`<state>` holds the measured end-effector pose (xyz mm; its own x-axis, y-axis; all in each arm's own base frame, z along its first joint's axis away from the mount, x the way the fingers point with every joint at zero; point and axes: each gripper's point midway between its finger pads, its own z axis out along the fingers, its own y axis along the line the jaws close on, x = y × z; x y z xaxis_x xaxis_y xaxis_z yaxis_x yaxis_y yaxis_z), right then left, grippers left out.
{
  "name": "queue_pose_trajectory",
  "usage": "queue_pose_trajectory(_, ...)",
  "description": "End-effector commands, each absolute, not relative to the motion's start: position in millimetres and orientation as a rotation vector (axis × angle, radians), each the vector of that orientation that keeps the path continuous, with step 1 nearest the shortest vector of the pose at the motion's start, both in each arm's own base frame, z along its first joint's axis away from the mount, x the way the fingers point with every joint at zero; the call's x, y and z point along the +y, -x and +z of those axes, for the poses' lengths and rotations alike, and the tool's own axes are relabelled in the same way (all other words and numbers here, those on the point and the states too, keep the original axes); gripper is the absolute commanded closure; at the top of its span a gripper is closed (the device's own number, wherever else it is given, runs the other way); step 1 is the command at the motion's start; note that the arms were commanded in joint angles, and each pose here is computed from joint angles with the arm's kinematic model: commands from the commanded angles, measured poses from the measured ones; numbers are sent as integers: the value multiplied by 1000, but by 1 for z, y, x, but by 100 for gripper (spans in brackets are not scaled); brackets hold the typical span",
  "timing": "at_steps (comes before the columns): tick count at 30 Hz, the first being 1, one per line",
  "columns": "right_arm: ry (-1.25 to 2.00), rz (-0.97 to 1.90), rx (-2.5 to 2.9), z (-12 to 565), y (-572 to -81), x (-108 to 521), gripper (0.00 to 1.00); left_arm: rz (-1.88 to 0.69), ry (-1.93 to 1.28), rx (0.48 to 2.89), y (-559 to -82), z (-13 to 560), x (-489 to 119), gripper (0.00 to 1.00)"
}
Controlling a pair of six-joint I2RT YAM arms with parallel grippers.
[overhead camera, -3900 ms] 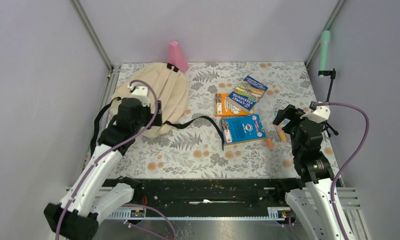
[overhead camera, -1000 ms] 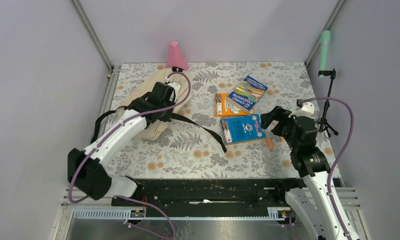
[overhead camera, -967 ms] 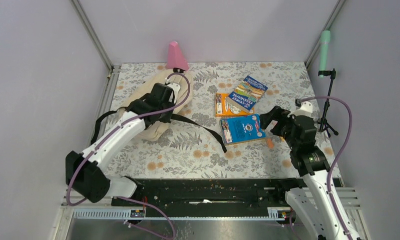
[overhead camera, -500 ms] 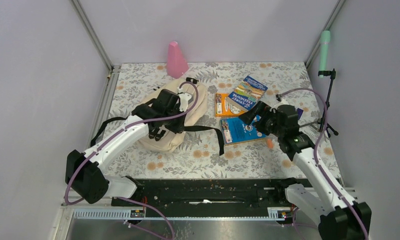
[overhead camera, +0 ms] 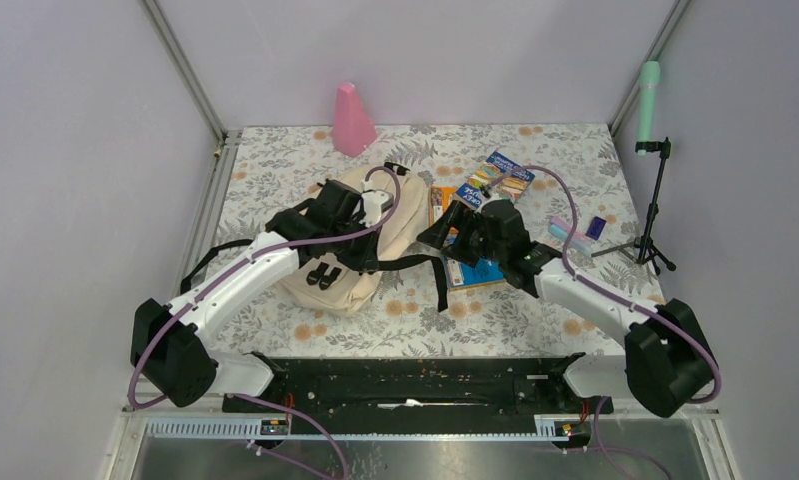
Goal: Pack the student bag
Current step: Adjust the student bag at the center of the board.
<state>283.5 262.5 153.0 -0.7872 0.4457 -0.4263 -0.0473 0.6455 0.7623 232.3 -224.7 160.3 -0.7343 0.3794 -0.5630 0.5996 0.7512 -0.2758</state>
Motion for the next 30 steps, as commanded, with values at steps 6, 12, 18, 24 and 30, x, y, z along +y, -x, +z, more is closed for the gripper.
queue_pose_trajectory(6,-324,1180,2167,179,-307,305,11,-843,-812,2346,-221,190,-258,100)
queue_pose_trajectory(12,-306,1202,2178,177,-306,314,22,-1017,-875,2315,-202,199,-276,100)
queue_pose_trajectory(18,-311,1137,2167,176,-306,304,25,-1068,-933,2292,-191,201,-283,100)
queue_pose_trajectory(24,-271,1078,2151,176,-305,295,71,-1251,-1087,2188,-159,220,-297,100)
queue_pose_trajectory(30,-21,951,2097,194,-295,279,100,-1286,-1113,2092,-154,239,-299,52)
